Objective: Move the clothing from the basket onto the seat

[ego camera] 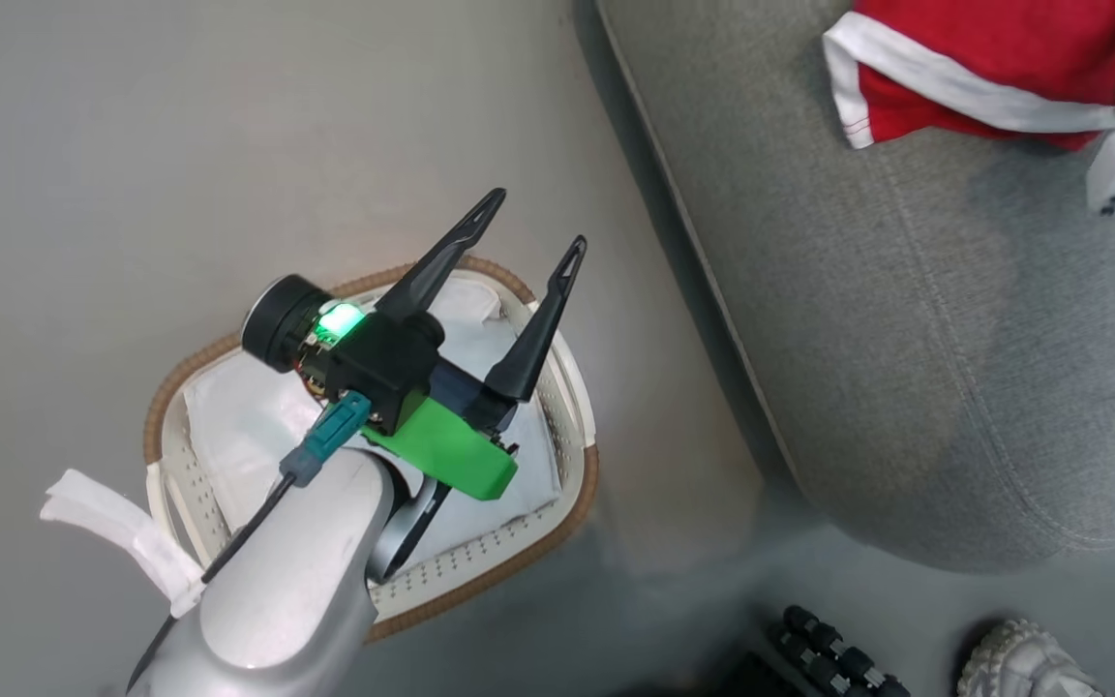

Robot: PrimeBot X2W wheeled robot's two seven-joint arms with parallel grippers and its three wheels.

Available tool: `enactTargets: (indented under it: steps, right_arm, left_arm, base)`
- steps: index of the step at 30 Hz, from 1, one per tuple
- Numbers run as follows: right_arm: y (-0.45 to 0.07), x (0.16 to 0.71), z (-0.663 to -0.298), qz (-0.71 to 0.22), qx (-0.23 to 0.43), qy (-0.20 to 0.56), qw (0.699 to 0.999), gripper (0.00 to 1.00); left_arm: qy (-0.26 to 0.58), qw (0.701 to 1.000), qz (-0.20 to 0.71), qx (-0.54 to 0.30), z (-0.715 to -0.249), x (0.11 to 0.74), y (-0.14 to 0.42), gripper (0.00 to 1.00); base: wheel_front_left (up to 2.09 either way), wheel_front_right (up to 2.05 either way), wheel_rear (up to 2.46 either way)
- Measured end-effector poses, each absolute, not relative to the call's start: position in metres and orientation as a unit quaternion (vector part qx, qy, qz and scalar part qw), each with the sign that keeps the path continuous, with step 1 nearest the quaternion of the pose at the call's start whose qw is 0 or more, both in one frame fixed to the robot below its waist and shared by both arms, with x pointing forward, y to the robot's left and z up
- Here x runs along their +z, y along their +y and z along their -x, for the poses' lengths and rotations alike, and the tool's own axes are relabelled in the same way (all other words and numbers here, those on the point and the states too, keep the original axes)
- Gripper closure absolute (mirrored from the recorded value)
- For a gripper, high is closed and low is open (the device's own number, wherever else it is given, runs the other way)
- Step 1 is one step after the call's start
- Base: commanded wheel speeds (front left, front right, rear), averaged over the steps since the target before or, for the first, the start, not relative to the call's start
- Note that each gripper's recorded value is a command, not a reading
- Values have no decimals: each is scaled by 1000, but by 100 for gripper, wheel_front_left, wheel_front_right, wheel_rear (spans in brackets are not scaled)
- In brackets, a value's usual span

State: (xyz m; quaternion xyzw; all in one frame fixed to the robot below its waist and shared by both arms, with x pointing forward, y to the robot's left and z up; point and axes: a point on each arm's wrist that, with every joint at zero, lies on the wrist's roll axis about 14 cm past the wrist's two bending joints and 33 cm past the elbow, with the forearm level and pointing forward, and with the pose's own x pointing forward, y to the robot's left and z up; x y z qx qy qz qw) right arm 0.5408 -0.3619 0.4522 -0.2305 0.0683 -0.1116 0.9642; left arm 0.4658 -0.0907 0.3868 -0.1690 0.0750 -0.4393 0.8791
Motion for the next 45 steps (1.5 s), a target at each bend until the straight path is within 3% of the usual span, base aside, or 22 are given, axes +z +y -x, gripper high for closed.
enactTargets:
  steps: [11,20,33,45]
  right_arm:
    - [-323,492,-504,172,-83,9,982,0]
    - [-273,530,-492,116,-32,-55,991,0]
    - [-197,507,-473,33,43,-40,998,0]
    - [-166,506,-443,-1,67,-36,997,0]
  left_arm:
    - [53,908,149,-387,-463,422,-61,0]
    - [34,946,131,-296,-464,446,-5,0]
    - [34,985,94,-142,-441,453,101,0]
    - [39,995,73,-62,-399,454,156,0]
  base:
    - [0,0,0]
    - [0,0,0]
    - [0,0,0]
    - [0,0,0]
